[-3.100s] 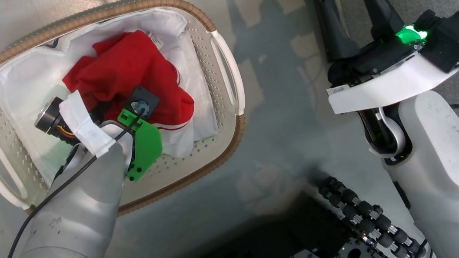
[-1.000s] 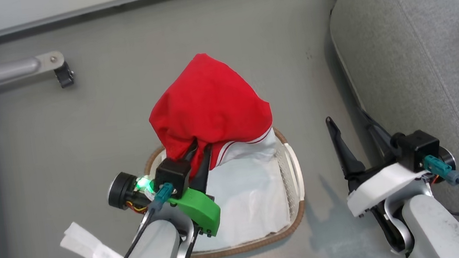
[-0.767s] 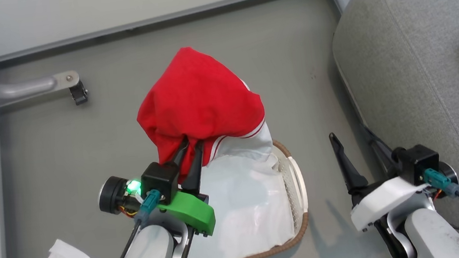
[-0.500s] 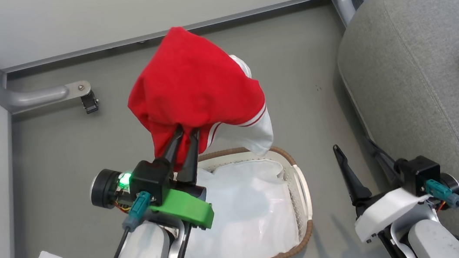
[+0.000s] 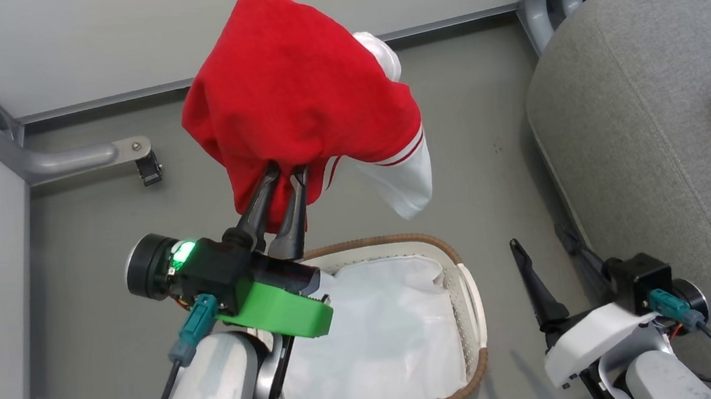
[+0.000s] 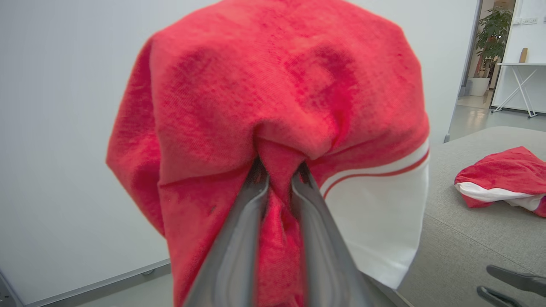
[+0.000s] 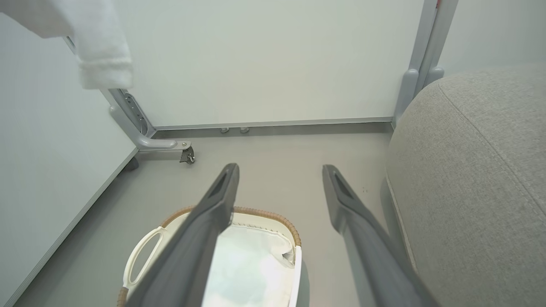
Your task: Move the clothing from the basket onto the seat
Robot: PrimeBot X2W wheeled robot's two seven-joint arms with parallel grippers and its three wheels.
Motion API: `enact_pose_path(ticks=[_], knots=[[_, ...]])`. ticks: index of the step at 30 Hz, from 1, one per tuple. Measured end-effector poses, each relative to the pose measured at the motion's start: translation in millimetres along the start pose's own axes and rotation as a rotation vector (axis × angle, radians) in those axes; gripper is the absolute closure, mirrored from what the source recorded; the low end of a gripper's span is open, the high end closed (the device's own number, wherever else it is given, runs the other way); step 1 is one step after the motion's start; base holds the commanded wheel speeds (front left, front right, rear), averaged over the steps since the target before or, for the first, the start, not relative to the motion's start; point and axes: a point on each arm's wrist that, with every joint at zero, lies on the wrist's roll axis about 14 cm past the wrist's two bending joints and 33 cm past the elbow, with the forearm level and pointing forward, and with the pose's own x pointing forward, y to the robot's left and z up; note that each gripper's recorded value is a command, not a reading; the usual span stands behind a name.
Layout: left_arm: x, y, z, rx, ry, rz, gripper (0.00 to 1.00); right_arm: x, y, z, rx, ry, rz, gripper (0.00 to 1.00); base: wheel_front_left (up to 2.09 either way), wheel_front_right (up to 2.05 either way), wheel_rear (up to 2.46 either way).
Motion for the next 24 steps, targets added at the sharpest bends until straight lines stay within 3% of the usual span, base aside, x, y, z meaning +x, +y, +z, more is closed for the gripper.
enact_pose_path(ticks=[4,13,19,24], knots=[[0.7,-1.9,0.5,-0.007,-0.004,-0.006,1.00,9.2,24.7,11.7,-0.041,-0.031,0.098,0.00,0.00,0.00,0.00],[-0.9,-5.9,-8.5,-0.033,0.020,-0.014,1.00,38.7,92.3,79.9,-0.206,-0.217,0.403,0.00,0.00,0.00,0.00],[-2.6,-6.4,-12.2,-0.049,0.030,-0.010,1.00,53.4,120.1,100.7,-0.267,-0.271,0.512,0.00,0.00,0.00,0.00],[-5.5,-9.5,-14.7,-0.059,0.040,-0.016,1.00,64.7,135.8,96.0,-0.310,-0.253,0.567,0.00,0.00,0.00,0.00]])
